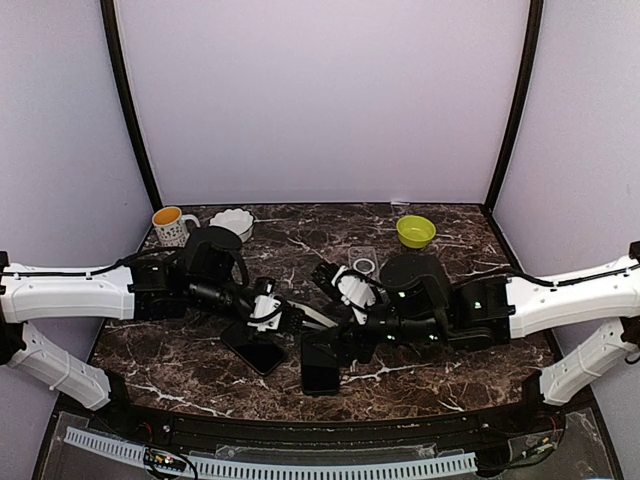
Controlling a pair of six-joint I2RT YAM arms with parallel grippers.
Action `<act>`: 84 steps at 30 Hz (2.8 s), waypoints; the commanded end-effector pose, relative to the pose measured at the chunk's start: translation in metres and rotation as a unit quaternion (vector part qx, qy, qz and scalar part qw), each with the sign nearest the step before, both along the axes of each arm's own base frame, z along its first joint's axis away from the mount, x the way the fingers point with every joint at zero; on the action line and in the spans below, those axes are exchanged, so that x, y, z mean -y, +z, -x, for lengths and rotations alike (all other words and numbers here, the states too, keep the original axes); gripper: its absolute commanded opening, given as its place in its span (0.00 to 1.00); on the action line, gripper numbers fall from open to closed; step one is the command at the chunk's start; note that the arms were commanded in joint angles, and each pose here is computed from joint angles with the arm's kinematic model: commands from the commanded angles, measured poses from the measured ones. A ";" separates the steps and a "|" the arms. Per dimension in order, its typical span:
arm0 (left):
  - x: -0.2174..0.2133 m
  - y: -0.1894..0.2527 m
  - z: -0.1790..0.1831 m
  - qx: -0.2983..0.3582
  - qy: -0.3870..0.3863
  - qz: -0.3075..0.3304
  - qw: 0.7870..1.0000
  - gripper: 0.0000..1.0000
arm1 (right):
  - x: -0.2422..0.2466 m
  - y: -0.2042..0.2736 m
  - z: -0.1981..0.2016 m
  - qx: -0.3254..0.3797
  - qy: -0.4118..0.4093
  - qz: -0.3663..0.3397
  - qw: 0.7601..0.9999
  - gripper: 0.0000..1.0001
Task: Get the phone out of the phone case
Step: Remove the phone case from the phone.
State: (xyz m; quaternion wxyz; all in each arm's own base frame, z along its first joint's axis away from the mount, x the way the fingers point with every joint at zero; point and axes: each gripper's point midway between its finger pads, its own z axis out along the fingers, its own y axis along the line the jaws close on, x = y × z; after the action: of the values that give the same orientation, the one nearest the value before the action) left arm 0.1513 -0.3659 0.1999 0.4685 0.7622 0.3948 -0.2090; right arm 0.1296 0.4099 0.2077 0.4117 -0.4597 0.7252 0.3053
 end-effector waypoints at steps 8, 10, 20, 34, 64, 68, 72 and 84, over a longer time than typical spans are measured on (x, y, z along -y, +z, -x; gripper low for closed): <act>0.007 0.059 0.008 0.043 -0.033 0.082 0.995 0.00 | 0.001 0.067 -0.005 -0.013 -0.005 -0.143 0.990 0.75; 0.008 0.060 0.009 0.041 -0.034 0.085 0.995 0.00 | -0.002 0.066 -0.009 -0.010 -0.011 -0.139 0.990 0.73; 0.008 0.063 0.011 0.033 -0.037 0.089 0.995 0.00 | -0.012 0.052 -0.026 0.014 -0.040 -0.095 0.995 0.65; 0.007 0.062 0.013 0.030 -0.040 0.087 0.995 0.00 | -0.007 0.052 -0.032 0.025 -0.059 -0.106 0.992 0.59; 0.009 0.067 0.002 0.038 -0.014 0.092 0.995 0.00 | 0.002 -0.001 -0.011 0.038 -0.008 0.021 0.999 0.39; 0.010 0.067 -0.002 0.042 -0.005 0.090 0.995 0.00 | 0.003 -0.006 -0.005 0.029 -0.001 0.022 0.999 0.37; 0.010 0.066 -0.006 0.046 0.003 0.088 0.995 0.00 | 0.008 -0.010 -0.003 0.025 -0.003 0.023 0.999 0.36; 0.011 0.065 -0.009 0.046 0.011 0.082 0.996 0.00 | 0.019 -0.024 -0.003 0.016 -0.021 0.047 0.999 0.29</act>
State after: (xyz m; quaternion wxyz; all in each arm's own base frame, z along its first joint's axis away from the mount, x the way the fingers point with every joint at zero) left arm 0.1490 -0.3620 0.2008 0.4613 0.7602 0.4055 -0.2118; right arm 0.1459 0.4008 0.2074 0.4432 -0.4528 0.7258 0.2681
